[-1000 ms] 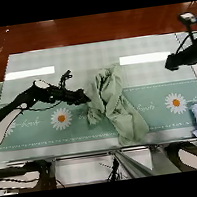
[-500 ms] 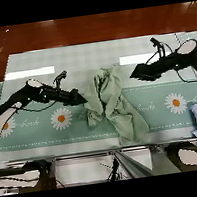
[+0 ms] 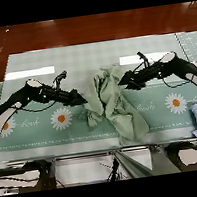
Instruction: Fold the shirts.
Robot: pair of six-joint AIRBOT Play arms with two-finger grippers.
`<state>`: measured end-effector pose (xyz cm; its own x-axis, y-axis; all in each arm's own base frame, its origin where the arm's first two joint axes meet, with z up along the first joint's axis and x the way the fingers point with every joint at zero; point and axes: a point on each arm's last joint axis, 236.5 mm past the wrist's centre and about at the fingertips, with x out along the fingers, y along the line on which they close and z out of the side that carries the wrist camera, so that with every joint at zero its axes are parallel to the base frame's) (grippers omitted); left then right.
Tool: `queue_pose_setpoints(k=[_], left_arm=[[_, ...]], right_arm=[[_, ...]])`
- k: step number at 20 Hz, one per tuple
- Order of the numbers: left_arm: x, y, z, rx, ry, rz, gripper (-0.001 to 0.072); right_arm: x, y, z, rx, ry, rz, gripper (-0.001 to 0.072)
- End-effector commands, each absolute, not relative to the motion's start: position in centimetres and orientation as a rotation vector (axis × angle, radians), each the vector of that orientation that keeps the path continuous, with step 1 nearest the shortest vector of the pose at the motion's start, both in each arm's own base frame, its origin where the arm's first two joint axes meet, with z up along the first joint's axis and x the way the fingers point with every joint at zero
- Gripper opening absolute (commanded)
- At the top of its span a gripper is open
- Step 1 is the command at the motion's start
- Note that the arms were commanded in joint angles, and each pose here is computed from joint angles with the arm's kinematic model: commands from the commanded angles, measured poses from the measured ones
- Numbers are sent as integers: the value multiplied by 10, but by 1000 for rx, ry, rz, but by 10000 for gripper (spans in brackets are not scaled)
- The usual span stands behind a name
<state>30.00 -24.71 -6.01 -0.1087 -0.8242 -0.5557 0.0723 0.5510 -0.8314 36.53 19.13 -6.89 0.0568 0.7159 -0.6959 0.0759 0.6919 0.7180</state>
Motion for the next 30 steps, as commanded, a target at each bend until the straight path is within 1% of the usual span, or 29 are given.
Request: queue_pose_setpoints(k=[1,2,4,5,8,11,13,16,19,22,25,28,30], left_arm=[[300,-247,-60,-677,1494,-869,26],[300,-247,-60,-677,1495,-869,26],[300,-246,-60,-678,1494,-868,26],[301,-246,-59,-679,1490,-868,26],[315,-243,-41,-673,1450,-898,25],[341,-239,7,-629,1332,-963,25],[357,-233,53,-575,1221,-1013,25],[371,-217,147,-451,1019,-1090,25],[378,-191,250,-356,794,-1052,25],[364,-171,344,-246,562,-998,25],[334,-158,414,-178,398,-939,25],[299,-151,460,-120,271,-887,25],[276,-148,478,-86,209,-853,25]], right_arm=[[358,214,-86,658,1479,573,573],[361,216,-88,655,1467,566,457],[368,217,-87,661,1441,553,99],[371,213,-85,667,1434,550,32],[382,192,-65,662,1373,555,31],[401,155,-14,657,1215,544,30],[408,128,38,619,1069,541,30],[415,84,141,546,799,499,30],[401,59,253,446,534,463,30],[369,56,347,343,324,448,30],[336,58,412,276,177,430,30],[304,65,467,209,41,422,30],[282,71,500,160,-40,423,30]])
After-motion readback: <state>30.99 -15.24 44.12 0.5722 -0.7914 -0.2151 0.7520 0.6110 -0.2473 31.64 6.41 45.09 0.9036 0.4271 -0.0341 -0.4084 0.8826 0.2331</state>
